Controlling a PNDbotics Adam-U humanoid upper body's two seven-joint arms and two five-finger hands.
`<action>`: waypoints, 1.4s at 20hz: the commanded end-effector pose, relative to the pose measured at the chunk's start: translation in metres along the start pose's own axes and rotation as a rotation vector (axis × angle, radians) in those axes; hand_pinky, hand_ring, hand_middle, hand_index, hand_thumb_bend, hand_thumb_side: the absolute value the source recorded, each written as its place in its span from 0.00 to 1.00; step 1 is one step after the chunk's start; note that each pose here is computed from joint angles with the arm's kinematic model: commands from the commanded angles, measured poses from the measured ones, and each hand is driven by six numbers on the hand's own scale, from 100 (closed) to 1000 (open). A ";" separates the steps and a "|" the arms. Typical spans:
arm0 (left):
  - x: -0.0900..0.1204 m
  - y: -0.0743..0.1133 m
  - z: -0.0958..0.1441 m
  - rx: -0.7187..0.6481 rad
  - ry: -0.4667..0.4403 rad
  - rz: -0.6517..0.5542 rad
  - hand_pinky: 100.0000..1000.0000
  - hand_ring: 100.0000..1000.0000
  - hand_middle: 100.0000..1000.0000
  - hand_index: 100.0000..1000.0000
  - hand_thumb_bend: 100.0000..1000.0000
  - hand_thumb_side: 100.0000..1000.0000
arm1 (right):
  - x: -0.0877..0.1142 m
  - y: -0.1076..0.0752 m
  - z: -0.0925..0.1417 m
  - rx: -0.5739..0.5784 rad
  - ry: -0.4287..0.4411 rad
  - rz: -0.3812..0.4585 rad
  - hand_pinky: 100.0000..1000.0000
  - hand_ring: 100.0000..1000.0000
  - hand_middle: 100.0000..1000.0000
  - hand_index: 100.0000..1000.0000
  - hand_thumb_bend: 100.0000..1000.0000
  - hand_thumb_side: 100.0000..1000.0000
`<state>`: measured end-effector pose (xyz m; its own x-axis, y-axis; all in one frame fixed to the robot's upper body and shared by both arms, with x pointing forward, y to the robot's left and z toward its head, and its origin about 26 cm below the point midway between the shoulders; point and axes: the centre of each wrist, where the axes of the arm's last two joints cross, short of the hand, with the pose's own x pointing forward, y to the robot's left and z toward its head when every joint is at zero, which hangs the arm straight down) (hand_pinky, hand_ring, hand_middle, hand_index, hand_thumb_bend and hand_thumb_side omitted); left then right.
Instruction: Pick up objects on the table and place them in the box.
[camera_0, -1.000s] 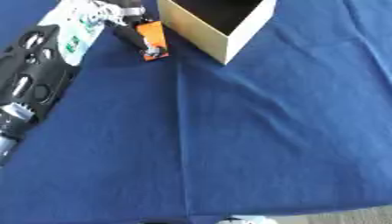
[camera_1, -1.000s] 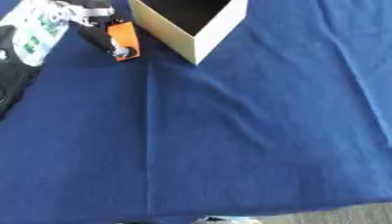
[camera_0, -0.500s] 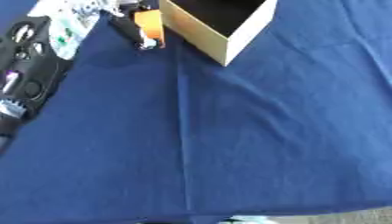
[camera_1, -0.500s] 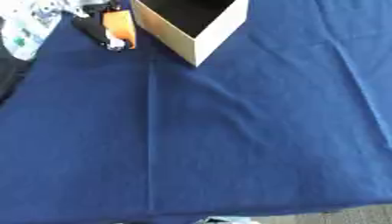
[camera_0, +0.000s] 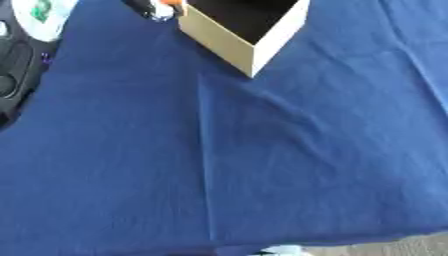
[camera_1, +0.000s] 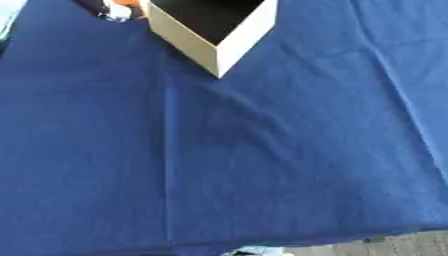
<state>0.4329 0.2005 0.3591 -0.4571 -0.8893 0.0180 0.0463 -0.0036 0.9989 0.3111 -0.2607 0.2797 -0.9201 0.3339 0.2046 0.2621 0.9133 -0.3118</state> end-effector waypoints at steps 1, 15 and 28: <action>0.007 0.028 0.010 0.097 -0.012 0.001 0.19 0.45 0.42 0.49 0.00 0.35 | 0.005 -0.004 -0.007 -0.007 -0.034 0.015 0.77 0.69 0.61 0.73 0.00 0.79; 0.024 0.019 -0.029 0.234 -0.125 0.059 0.15 0.43 0.41 0.47 0.00 0.40 | 0.012 0.003 -0.024 -0.021 -0.103 -0.035 0.77 0.69 0.61 0.73 0.00 0.78; -0.003 -0.028 -0.053 0.086 -0.071 0.039 0.18 0.46 0.42 0.49 0.00 0.36 | 0.013 0.004 -0.028 -0.044 -0.120 -0.044 0.77 0.69 0.61 0.73 0.00 0.78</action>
<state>0.4808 0.1767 0.3174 -0.5163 -0.8534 0.0721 0.0184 0.0731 0.9972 0.3126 -0.2445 0.2983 -0.9536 0.2673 0.1387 0.2230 0.9363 -0.2713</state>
